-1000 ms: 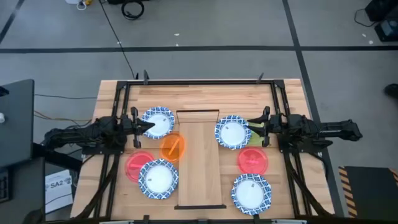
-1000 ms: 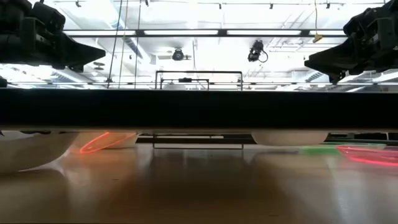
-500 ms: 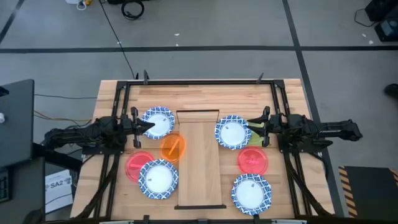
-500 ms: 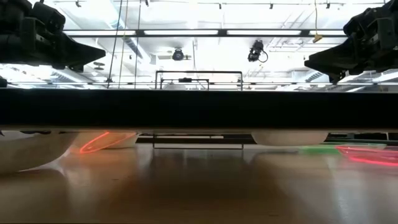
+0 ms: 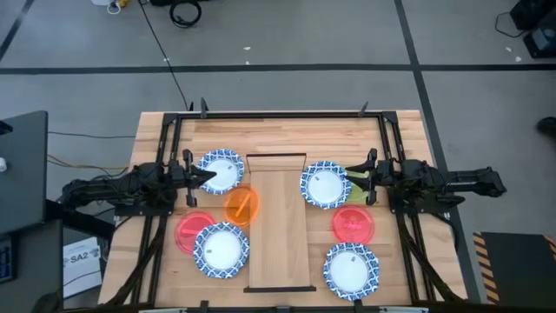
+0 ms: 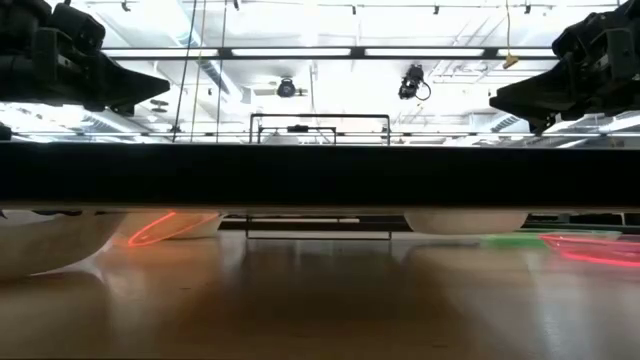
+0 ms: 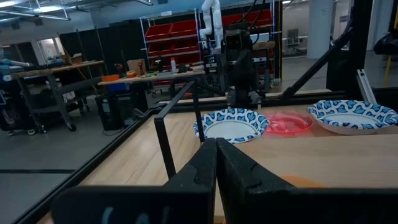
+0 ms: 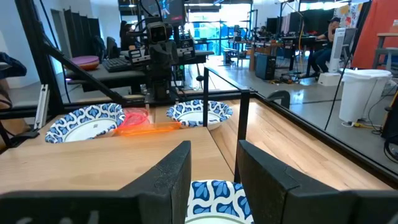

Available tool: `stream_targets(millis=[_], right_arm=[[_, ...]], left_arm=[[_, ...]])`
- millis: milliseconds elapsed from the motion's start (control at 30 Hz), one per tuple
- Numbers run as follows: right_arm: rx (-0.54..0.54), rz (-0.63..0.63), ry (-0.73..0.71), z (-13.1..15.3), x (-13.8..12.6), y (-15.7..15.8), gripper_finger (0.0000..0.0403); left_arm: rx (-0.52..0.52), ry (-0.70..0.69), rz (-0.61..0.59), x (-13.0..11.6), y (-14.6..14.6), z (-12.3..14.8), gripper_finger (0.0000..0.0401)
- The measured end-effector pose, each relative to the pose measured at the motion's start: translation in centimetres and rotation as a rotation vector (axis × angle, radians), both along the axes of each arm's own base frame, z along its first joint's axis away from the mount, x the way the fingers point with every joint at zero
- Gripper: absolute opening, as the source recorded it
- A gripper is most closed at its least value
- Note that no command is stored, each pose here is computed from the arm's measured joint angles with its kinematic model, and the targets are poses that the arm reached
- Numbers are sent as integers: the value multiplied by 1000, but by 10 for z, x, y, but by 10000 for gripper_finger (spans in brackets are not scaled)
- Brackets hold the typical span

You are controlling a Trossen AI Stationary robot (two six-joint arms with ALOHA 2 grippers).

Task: Place and stack plates onto a shelf

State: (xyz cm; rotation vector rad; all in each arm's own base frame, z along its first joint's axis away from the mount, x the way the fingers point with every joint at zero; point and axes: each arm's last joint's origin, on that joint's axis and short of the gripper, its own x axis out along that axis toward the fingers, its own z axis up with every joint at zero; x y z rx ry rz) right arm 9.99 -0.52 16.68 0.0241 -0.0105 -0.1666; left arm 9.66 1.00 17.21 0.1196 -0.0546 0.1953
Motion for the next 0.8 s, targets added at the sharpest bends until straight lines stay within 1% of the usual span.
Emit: stream_targets(millis=[800], right_arm=[[0, 0, -9, 1, 0, 0, 140]], left_arm=[[0, 0, 0, 0, 0, 0, 13]])
